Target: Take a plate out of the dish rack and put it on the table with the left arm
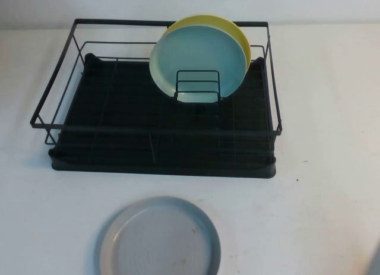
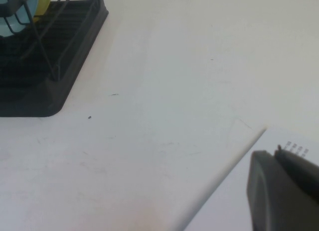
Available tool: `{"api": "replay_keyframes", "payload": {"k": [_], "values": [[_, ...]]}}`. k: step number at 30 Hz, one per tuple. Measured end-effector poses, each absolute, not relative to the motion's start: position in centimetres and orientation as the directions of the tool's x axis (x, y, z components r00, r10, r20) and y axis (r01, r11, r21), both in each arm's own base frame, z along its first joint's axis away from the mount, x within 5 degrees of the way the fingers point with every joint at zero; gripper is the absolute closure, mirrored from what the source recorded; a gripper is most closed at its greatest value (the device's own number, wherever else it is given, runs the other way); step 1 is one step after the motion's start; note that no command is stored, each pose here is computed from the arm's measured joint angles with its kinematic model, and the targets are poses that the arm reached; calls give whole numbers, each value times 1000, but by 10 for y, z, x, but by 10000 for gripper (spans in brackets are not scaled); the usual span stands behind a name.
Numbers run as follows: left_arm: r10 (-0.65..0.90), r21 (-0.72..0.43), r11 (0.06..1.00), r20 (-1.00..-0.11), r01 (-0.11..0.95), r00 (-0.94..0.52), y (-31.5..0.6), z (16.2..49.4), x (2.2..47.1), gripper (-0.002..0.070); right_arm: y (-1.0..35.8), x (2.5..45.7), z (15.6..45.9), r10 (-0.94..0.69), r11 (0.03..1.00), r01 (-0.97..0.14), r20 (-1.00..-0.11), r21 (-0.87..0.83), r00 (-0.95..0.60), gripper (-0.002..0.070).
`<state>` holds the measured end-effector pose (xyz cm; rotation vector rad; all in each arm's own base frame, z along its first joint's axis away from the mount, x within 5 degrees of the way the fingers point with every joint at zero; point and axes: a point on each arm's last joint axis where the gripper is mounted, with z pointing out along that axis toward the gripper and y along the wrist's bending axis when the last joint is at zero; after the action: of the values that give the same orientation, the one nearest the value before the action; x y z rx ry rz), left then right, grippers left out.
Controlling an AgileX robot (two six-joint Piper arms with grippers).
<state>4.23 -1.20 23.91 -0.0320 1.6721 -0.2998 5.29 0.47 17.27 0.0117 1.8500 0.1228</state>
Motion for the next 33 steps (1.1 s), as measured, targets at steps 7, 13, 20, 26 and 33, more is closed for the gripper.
{"api": "replay_keyframes", "payload": {"k": [7,13,20,26,33], "values": [[-107,-121,988,-984,94,-141,-7,194,54,678,5,53,173,72,994,-56,-957,91,-279,696],[-53,-79,990,-977,117,-207,-8,181,54,678,5,53,173,72,994,-56,-957,91,-279,696],[115,55,969,-963,243,-243,-13,175,52,678,5,53,173,72,994,-56,-957,91,-279,696],[112,51,968,-963,246,-245,-13,175,52,678,5,53,173,72,994,-56,-957,91,-279,696],[111,49,968,-963,246,-246,-13,175,52,678,5,53,173,72,994,-56,-957,91,-279,696]]}}
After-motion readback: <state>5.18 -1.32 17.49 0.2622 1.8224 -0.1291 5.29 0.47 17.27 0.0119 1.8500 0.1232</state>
